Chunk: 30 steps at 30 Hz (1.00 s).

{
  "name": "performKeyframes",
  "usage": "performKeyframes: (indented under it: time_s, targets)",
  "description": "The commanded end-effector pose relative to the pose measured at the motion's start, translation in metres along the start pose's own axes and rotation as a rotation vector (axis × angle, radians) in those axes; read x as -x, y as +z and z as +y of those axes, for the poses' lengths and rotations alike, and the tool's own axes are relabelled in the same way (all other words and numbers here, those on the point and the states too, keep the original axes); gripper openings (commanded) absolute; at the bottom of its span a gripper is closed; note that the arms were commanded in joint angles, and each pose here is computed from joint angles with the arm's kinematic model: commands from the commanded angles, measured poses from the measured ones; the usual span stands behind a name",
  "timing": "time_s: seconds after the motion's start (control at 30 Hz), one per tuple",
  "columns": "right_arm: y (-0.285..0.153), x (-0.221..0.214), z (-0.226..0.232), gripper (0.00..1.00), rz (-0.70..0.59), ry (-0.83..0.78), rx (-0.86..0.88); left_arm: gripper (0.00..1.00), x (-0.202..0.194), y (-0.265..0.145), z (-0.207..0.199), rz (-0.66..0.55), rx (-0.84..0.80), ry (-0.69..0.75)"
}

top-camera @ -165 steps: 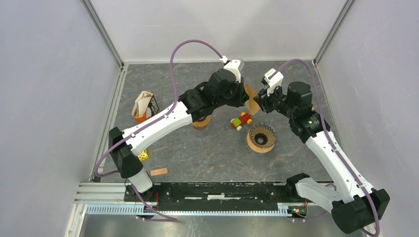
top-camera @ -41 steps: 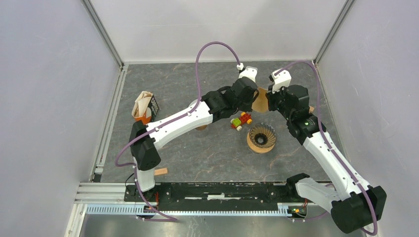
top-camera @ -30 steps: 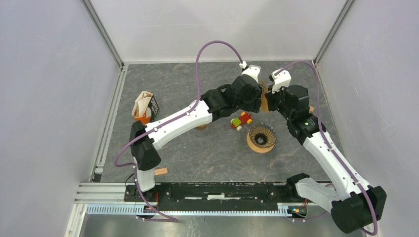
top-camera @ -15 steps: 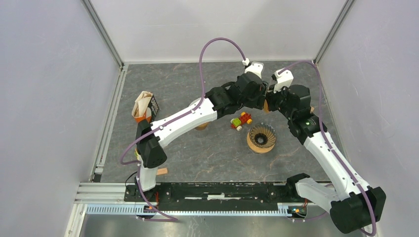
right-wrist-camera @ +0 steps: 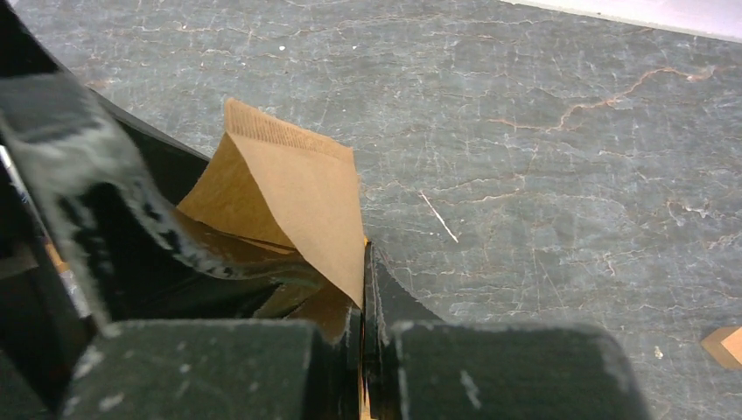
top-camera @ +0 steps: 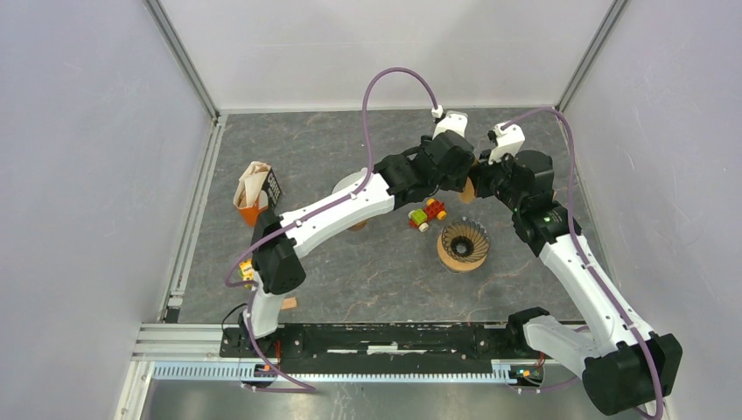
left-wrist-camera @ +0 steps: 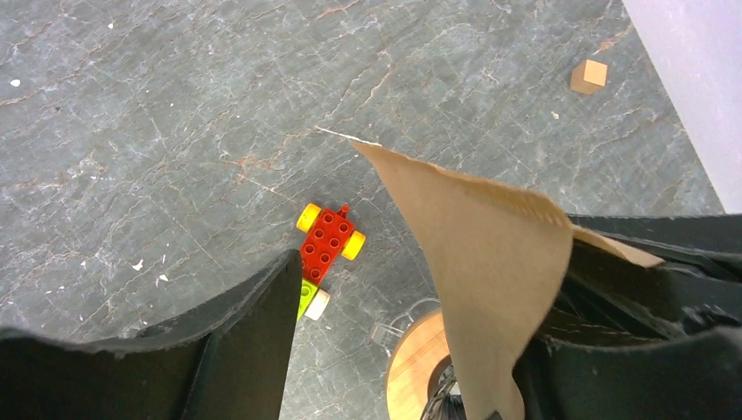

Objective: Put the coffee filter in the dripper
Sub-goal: Place the coffee filter in the coffee dripper.

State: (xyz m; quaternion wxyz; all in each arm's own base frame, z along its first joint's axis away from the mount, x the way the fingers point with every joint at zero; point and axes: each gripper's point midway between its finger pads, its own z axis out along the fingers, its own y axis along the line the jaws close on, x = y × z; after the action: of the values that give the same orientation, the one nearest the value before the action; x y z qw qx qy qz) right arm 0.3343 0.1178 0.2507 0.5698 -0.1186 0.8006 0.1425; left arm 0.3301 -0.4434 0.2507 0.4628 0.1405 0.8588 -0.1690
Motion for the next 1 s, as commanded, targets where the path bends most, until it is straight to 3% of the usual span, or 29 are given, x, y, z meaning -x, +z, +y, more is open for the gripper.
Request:
performKeyframes:
  time_s: [0.0, 0.2, 0.7, 0.97]
  targets:
    - [0.0, 0.008, 0.003, 0.0, -0.032, 0.035, 0.019, 0.68, 0.014, 0.002, -0.003, -0.051, 0.037, -0.035]
    - [-0.001, 0.006, 0.003, 0.0, -0.031, 0.038, 0.017, 0.66, 0.016, 0.01, -0.003, -0.065, 0.06, -0.007]
    - [-0.001, 0.001, -0.007, 0.0, -0.026, 0.013, -0.029, 0.33, 0.017, 0.006, 0.004, -0.075, 0.081, 0.035]
    - [-0.003, 0.0, -0.01, 0.0, -0.031, -0.002, -0.042, 0.31, 0.019, -0.001, 0.003, -0.078, 0.052, 0.053]
